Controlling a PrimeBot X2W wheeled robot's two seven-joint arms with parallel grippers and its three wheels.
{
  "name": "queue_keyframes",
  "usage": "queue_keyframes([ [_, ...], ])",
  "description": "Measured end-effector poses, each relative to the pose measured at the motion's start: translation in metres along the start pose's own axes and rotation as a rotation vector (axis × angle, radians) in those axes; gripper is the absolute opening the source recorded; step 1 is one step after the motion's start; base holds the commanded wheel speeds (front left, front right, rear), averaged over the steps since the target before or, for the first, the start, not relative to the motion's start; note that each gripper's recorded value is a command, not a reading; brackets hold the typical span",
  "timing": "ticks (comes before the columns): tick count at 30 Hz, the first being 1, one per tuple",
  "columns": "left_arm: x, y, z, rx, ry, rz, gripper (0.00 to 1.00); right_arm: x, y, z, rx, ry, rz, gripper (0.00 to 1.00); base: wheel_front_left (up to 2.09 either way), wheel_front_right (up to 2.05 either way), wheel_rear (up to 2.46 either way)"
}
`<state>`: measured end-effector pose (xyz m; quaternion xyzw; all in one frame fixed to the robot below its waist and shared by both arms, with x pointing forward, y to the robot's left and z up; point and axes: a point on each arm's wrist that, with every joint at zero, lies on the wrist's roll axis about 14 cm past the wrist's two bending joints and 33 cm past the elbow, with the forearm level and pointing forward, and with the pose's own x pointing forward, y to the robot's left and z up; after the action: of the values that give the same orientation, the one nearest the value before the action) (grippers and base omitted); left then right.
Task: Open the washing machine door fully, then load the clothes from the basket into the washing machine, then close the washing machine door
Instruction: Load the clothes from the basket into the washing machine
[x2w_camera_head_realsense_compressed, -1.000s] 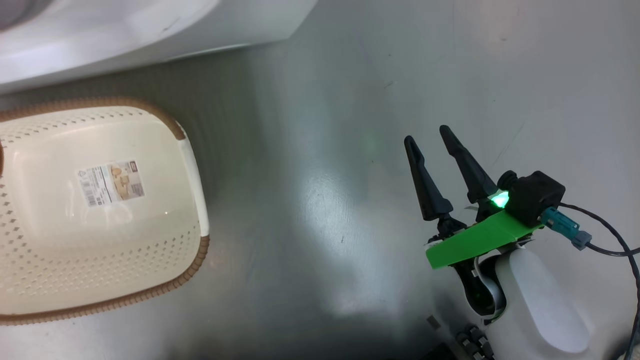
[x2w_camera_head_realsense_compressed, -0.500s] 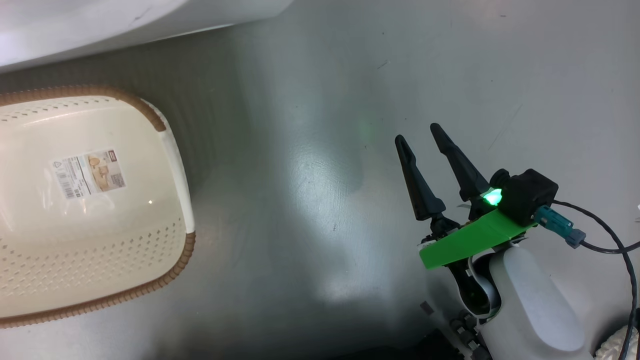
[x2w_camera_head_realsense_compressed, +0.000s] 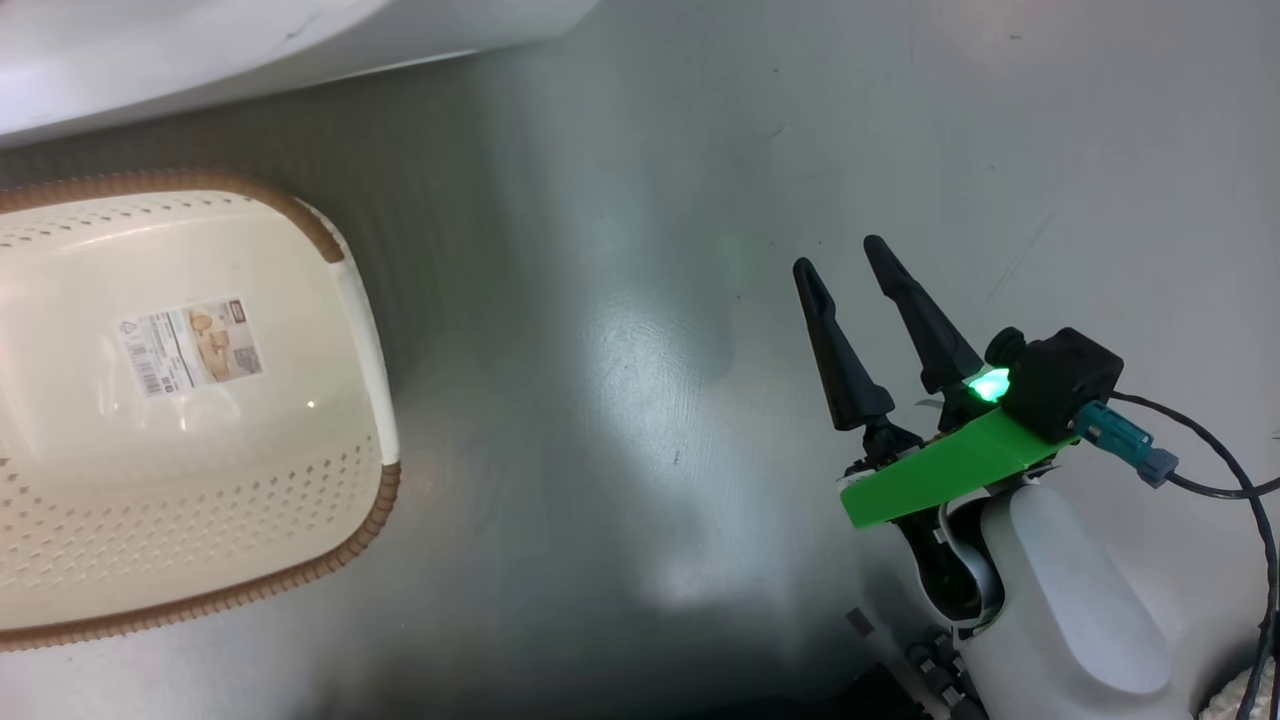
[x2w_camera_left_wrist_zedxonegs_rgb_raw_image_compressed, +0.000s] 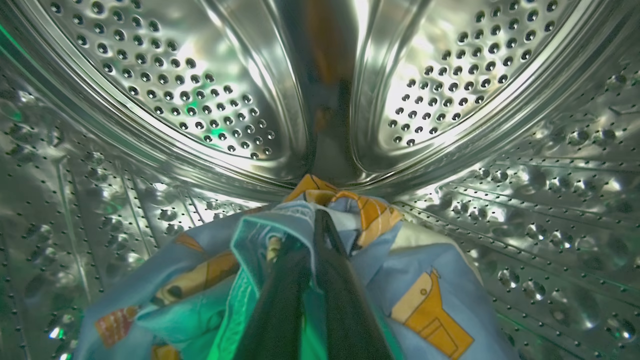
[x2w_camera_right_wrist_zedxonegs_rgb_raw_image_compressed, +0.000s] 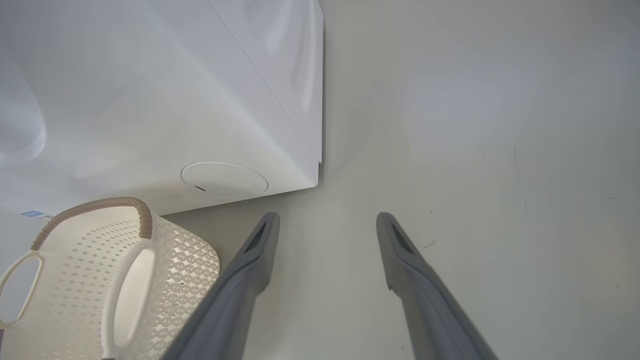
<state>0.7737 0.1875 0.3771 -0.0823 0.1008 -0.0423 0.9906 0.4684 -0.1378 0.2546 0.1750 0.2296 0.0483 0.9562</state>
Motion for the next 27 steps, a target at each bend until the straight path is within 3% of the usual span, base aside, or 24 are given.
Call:
queue_keyframes([
  [1, -0.001, 0.0, 0.004, 0.0, -0.017, 0.0, 1.0, 0.0, 0.001, 0.001, 0.0, -0.002, 0.002, 1.0, 0.0, 0.0, 0.0],
  [27, -0.034, -0.03, 0.036, -0.026, -0.166, -0.034, 1.0, -0.007, 0.017, 0.037, -0.015, -0.075, 0.032, 1.0, 0.0, 0.0, 0.0],
])
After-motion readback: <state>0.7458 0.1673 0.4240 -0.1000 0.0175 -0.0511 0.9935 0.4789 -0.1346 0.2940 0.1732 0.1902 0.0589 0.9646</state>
